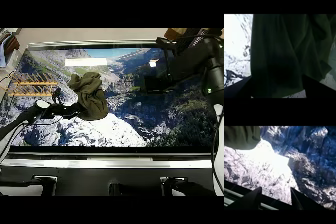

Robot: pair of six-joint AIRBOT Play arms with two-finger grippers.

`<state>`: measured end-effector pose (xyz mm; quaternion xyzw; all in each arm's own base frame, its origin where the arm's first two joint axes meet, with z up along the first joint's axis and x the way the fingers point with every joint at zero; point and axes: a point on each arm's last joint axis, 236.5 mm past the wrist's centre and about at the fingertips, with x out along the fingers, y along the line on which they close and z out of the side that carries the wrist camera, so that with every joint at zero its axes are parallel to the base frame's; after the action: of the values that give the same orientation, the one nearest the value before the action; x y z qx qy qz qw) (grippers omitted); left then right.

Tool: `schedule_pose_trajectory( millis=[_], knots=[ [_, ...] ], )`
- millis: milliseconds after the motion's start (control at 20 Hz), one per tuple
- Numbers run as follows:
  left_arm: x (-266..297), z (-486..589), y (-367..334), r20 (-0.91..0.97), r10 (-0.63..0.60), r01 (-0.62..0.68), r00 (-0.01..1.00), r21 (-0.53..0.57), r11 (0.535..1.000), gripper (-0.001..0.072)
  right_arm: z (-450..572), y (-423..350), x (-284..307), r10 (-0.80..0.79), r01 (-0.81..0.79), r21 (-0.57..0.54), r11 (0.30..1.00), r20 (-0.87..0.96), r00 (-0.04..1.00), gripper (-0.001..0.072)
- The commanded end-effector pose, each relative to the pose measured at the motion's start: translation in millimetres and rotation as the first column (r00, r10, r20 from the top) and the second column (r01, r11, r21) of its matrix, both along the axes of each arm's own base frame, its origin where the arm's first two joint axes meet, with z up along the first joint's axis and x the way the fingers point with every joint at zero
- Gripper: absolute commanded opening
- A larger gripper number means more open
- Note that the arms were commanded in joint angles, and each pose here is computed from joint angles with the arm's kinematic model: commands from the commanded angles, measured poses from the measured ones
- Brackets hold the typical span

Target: Fold the clothes and pants, and hang the long-sleeved shirts on hangers.

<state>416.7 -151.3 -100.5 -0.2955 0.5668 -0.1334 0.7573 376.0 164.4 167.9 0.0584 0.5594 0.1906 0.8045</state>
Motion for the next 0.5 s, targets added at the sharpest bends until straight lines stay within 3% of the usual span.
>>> schedule_pose_trajectory(
  millis=[0, 50, 100, 150, 250, 350, 450],
  knots=[
    [2.6, -8.9, -2.8, -0.001, -0.004, 0.004, 1.000, 0.008, 1.000, 0.0368, 15.3, 1.9, 5.5, -0.028, 0.026, 0.031, 0.999, 0.061, 0.998, 0.0430],
    [1.6, -5.9, -6.3, -0.004, -0.019, 0.019, 1.000, 0.001, 1.000, 0.0074, 20.1, 2.1, 14.4, -0.059, 0.054, 0.047, 0.997, 0.093, 0.994, 0.0430],
    [2.2, -0.9, -9.2, -0.001, -0.033, 0.033, 0.999, -0.008, 0.999, 0.0017, 25.5, -3.8, 30.2, -0.139, 0.131, 0.063, 0.989, 0.135, 0.981, 0.0430],
    [4.0, 6.2, -12.3, 0.005, -0.040, 0.040, 0.999, -0.022, 0.999, 0.0016, 32.3, -15.1, 50.4, -0.255, 0.242, 0.087, 0.966, 0.184, 0.949, 0.0429],
    [8.6, 23.6, -14.7, 0.032, -0.053, 0.054, 0.998, -0.036, 0.998, 0.0016, 44.5, -41.6, 93.7, -0.515, 0.479, 0.192, 0.856, 0.244, 0.822, 0.0428],
    [14.1, 43.2, -12.9, 0.074, -0.051, 0.054, 0.996, -0.040, 0.998, 0.0016, 27.8, -30.7, 130.9, -0.586, 0.513, 0.357, 0.781, 0.132, 0.800, 0.0427],
    [16.7, 58.6, -9.0, 0.105, -0.043, 0.048, 0.993, -0.042, 0.998, 0.0016, -16.5, 5.5, 155.4, -0.494, 0.459, 0.488, 0.742, -0.064, 0.867, 0.0442]
  ],
)
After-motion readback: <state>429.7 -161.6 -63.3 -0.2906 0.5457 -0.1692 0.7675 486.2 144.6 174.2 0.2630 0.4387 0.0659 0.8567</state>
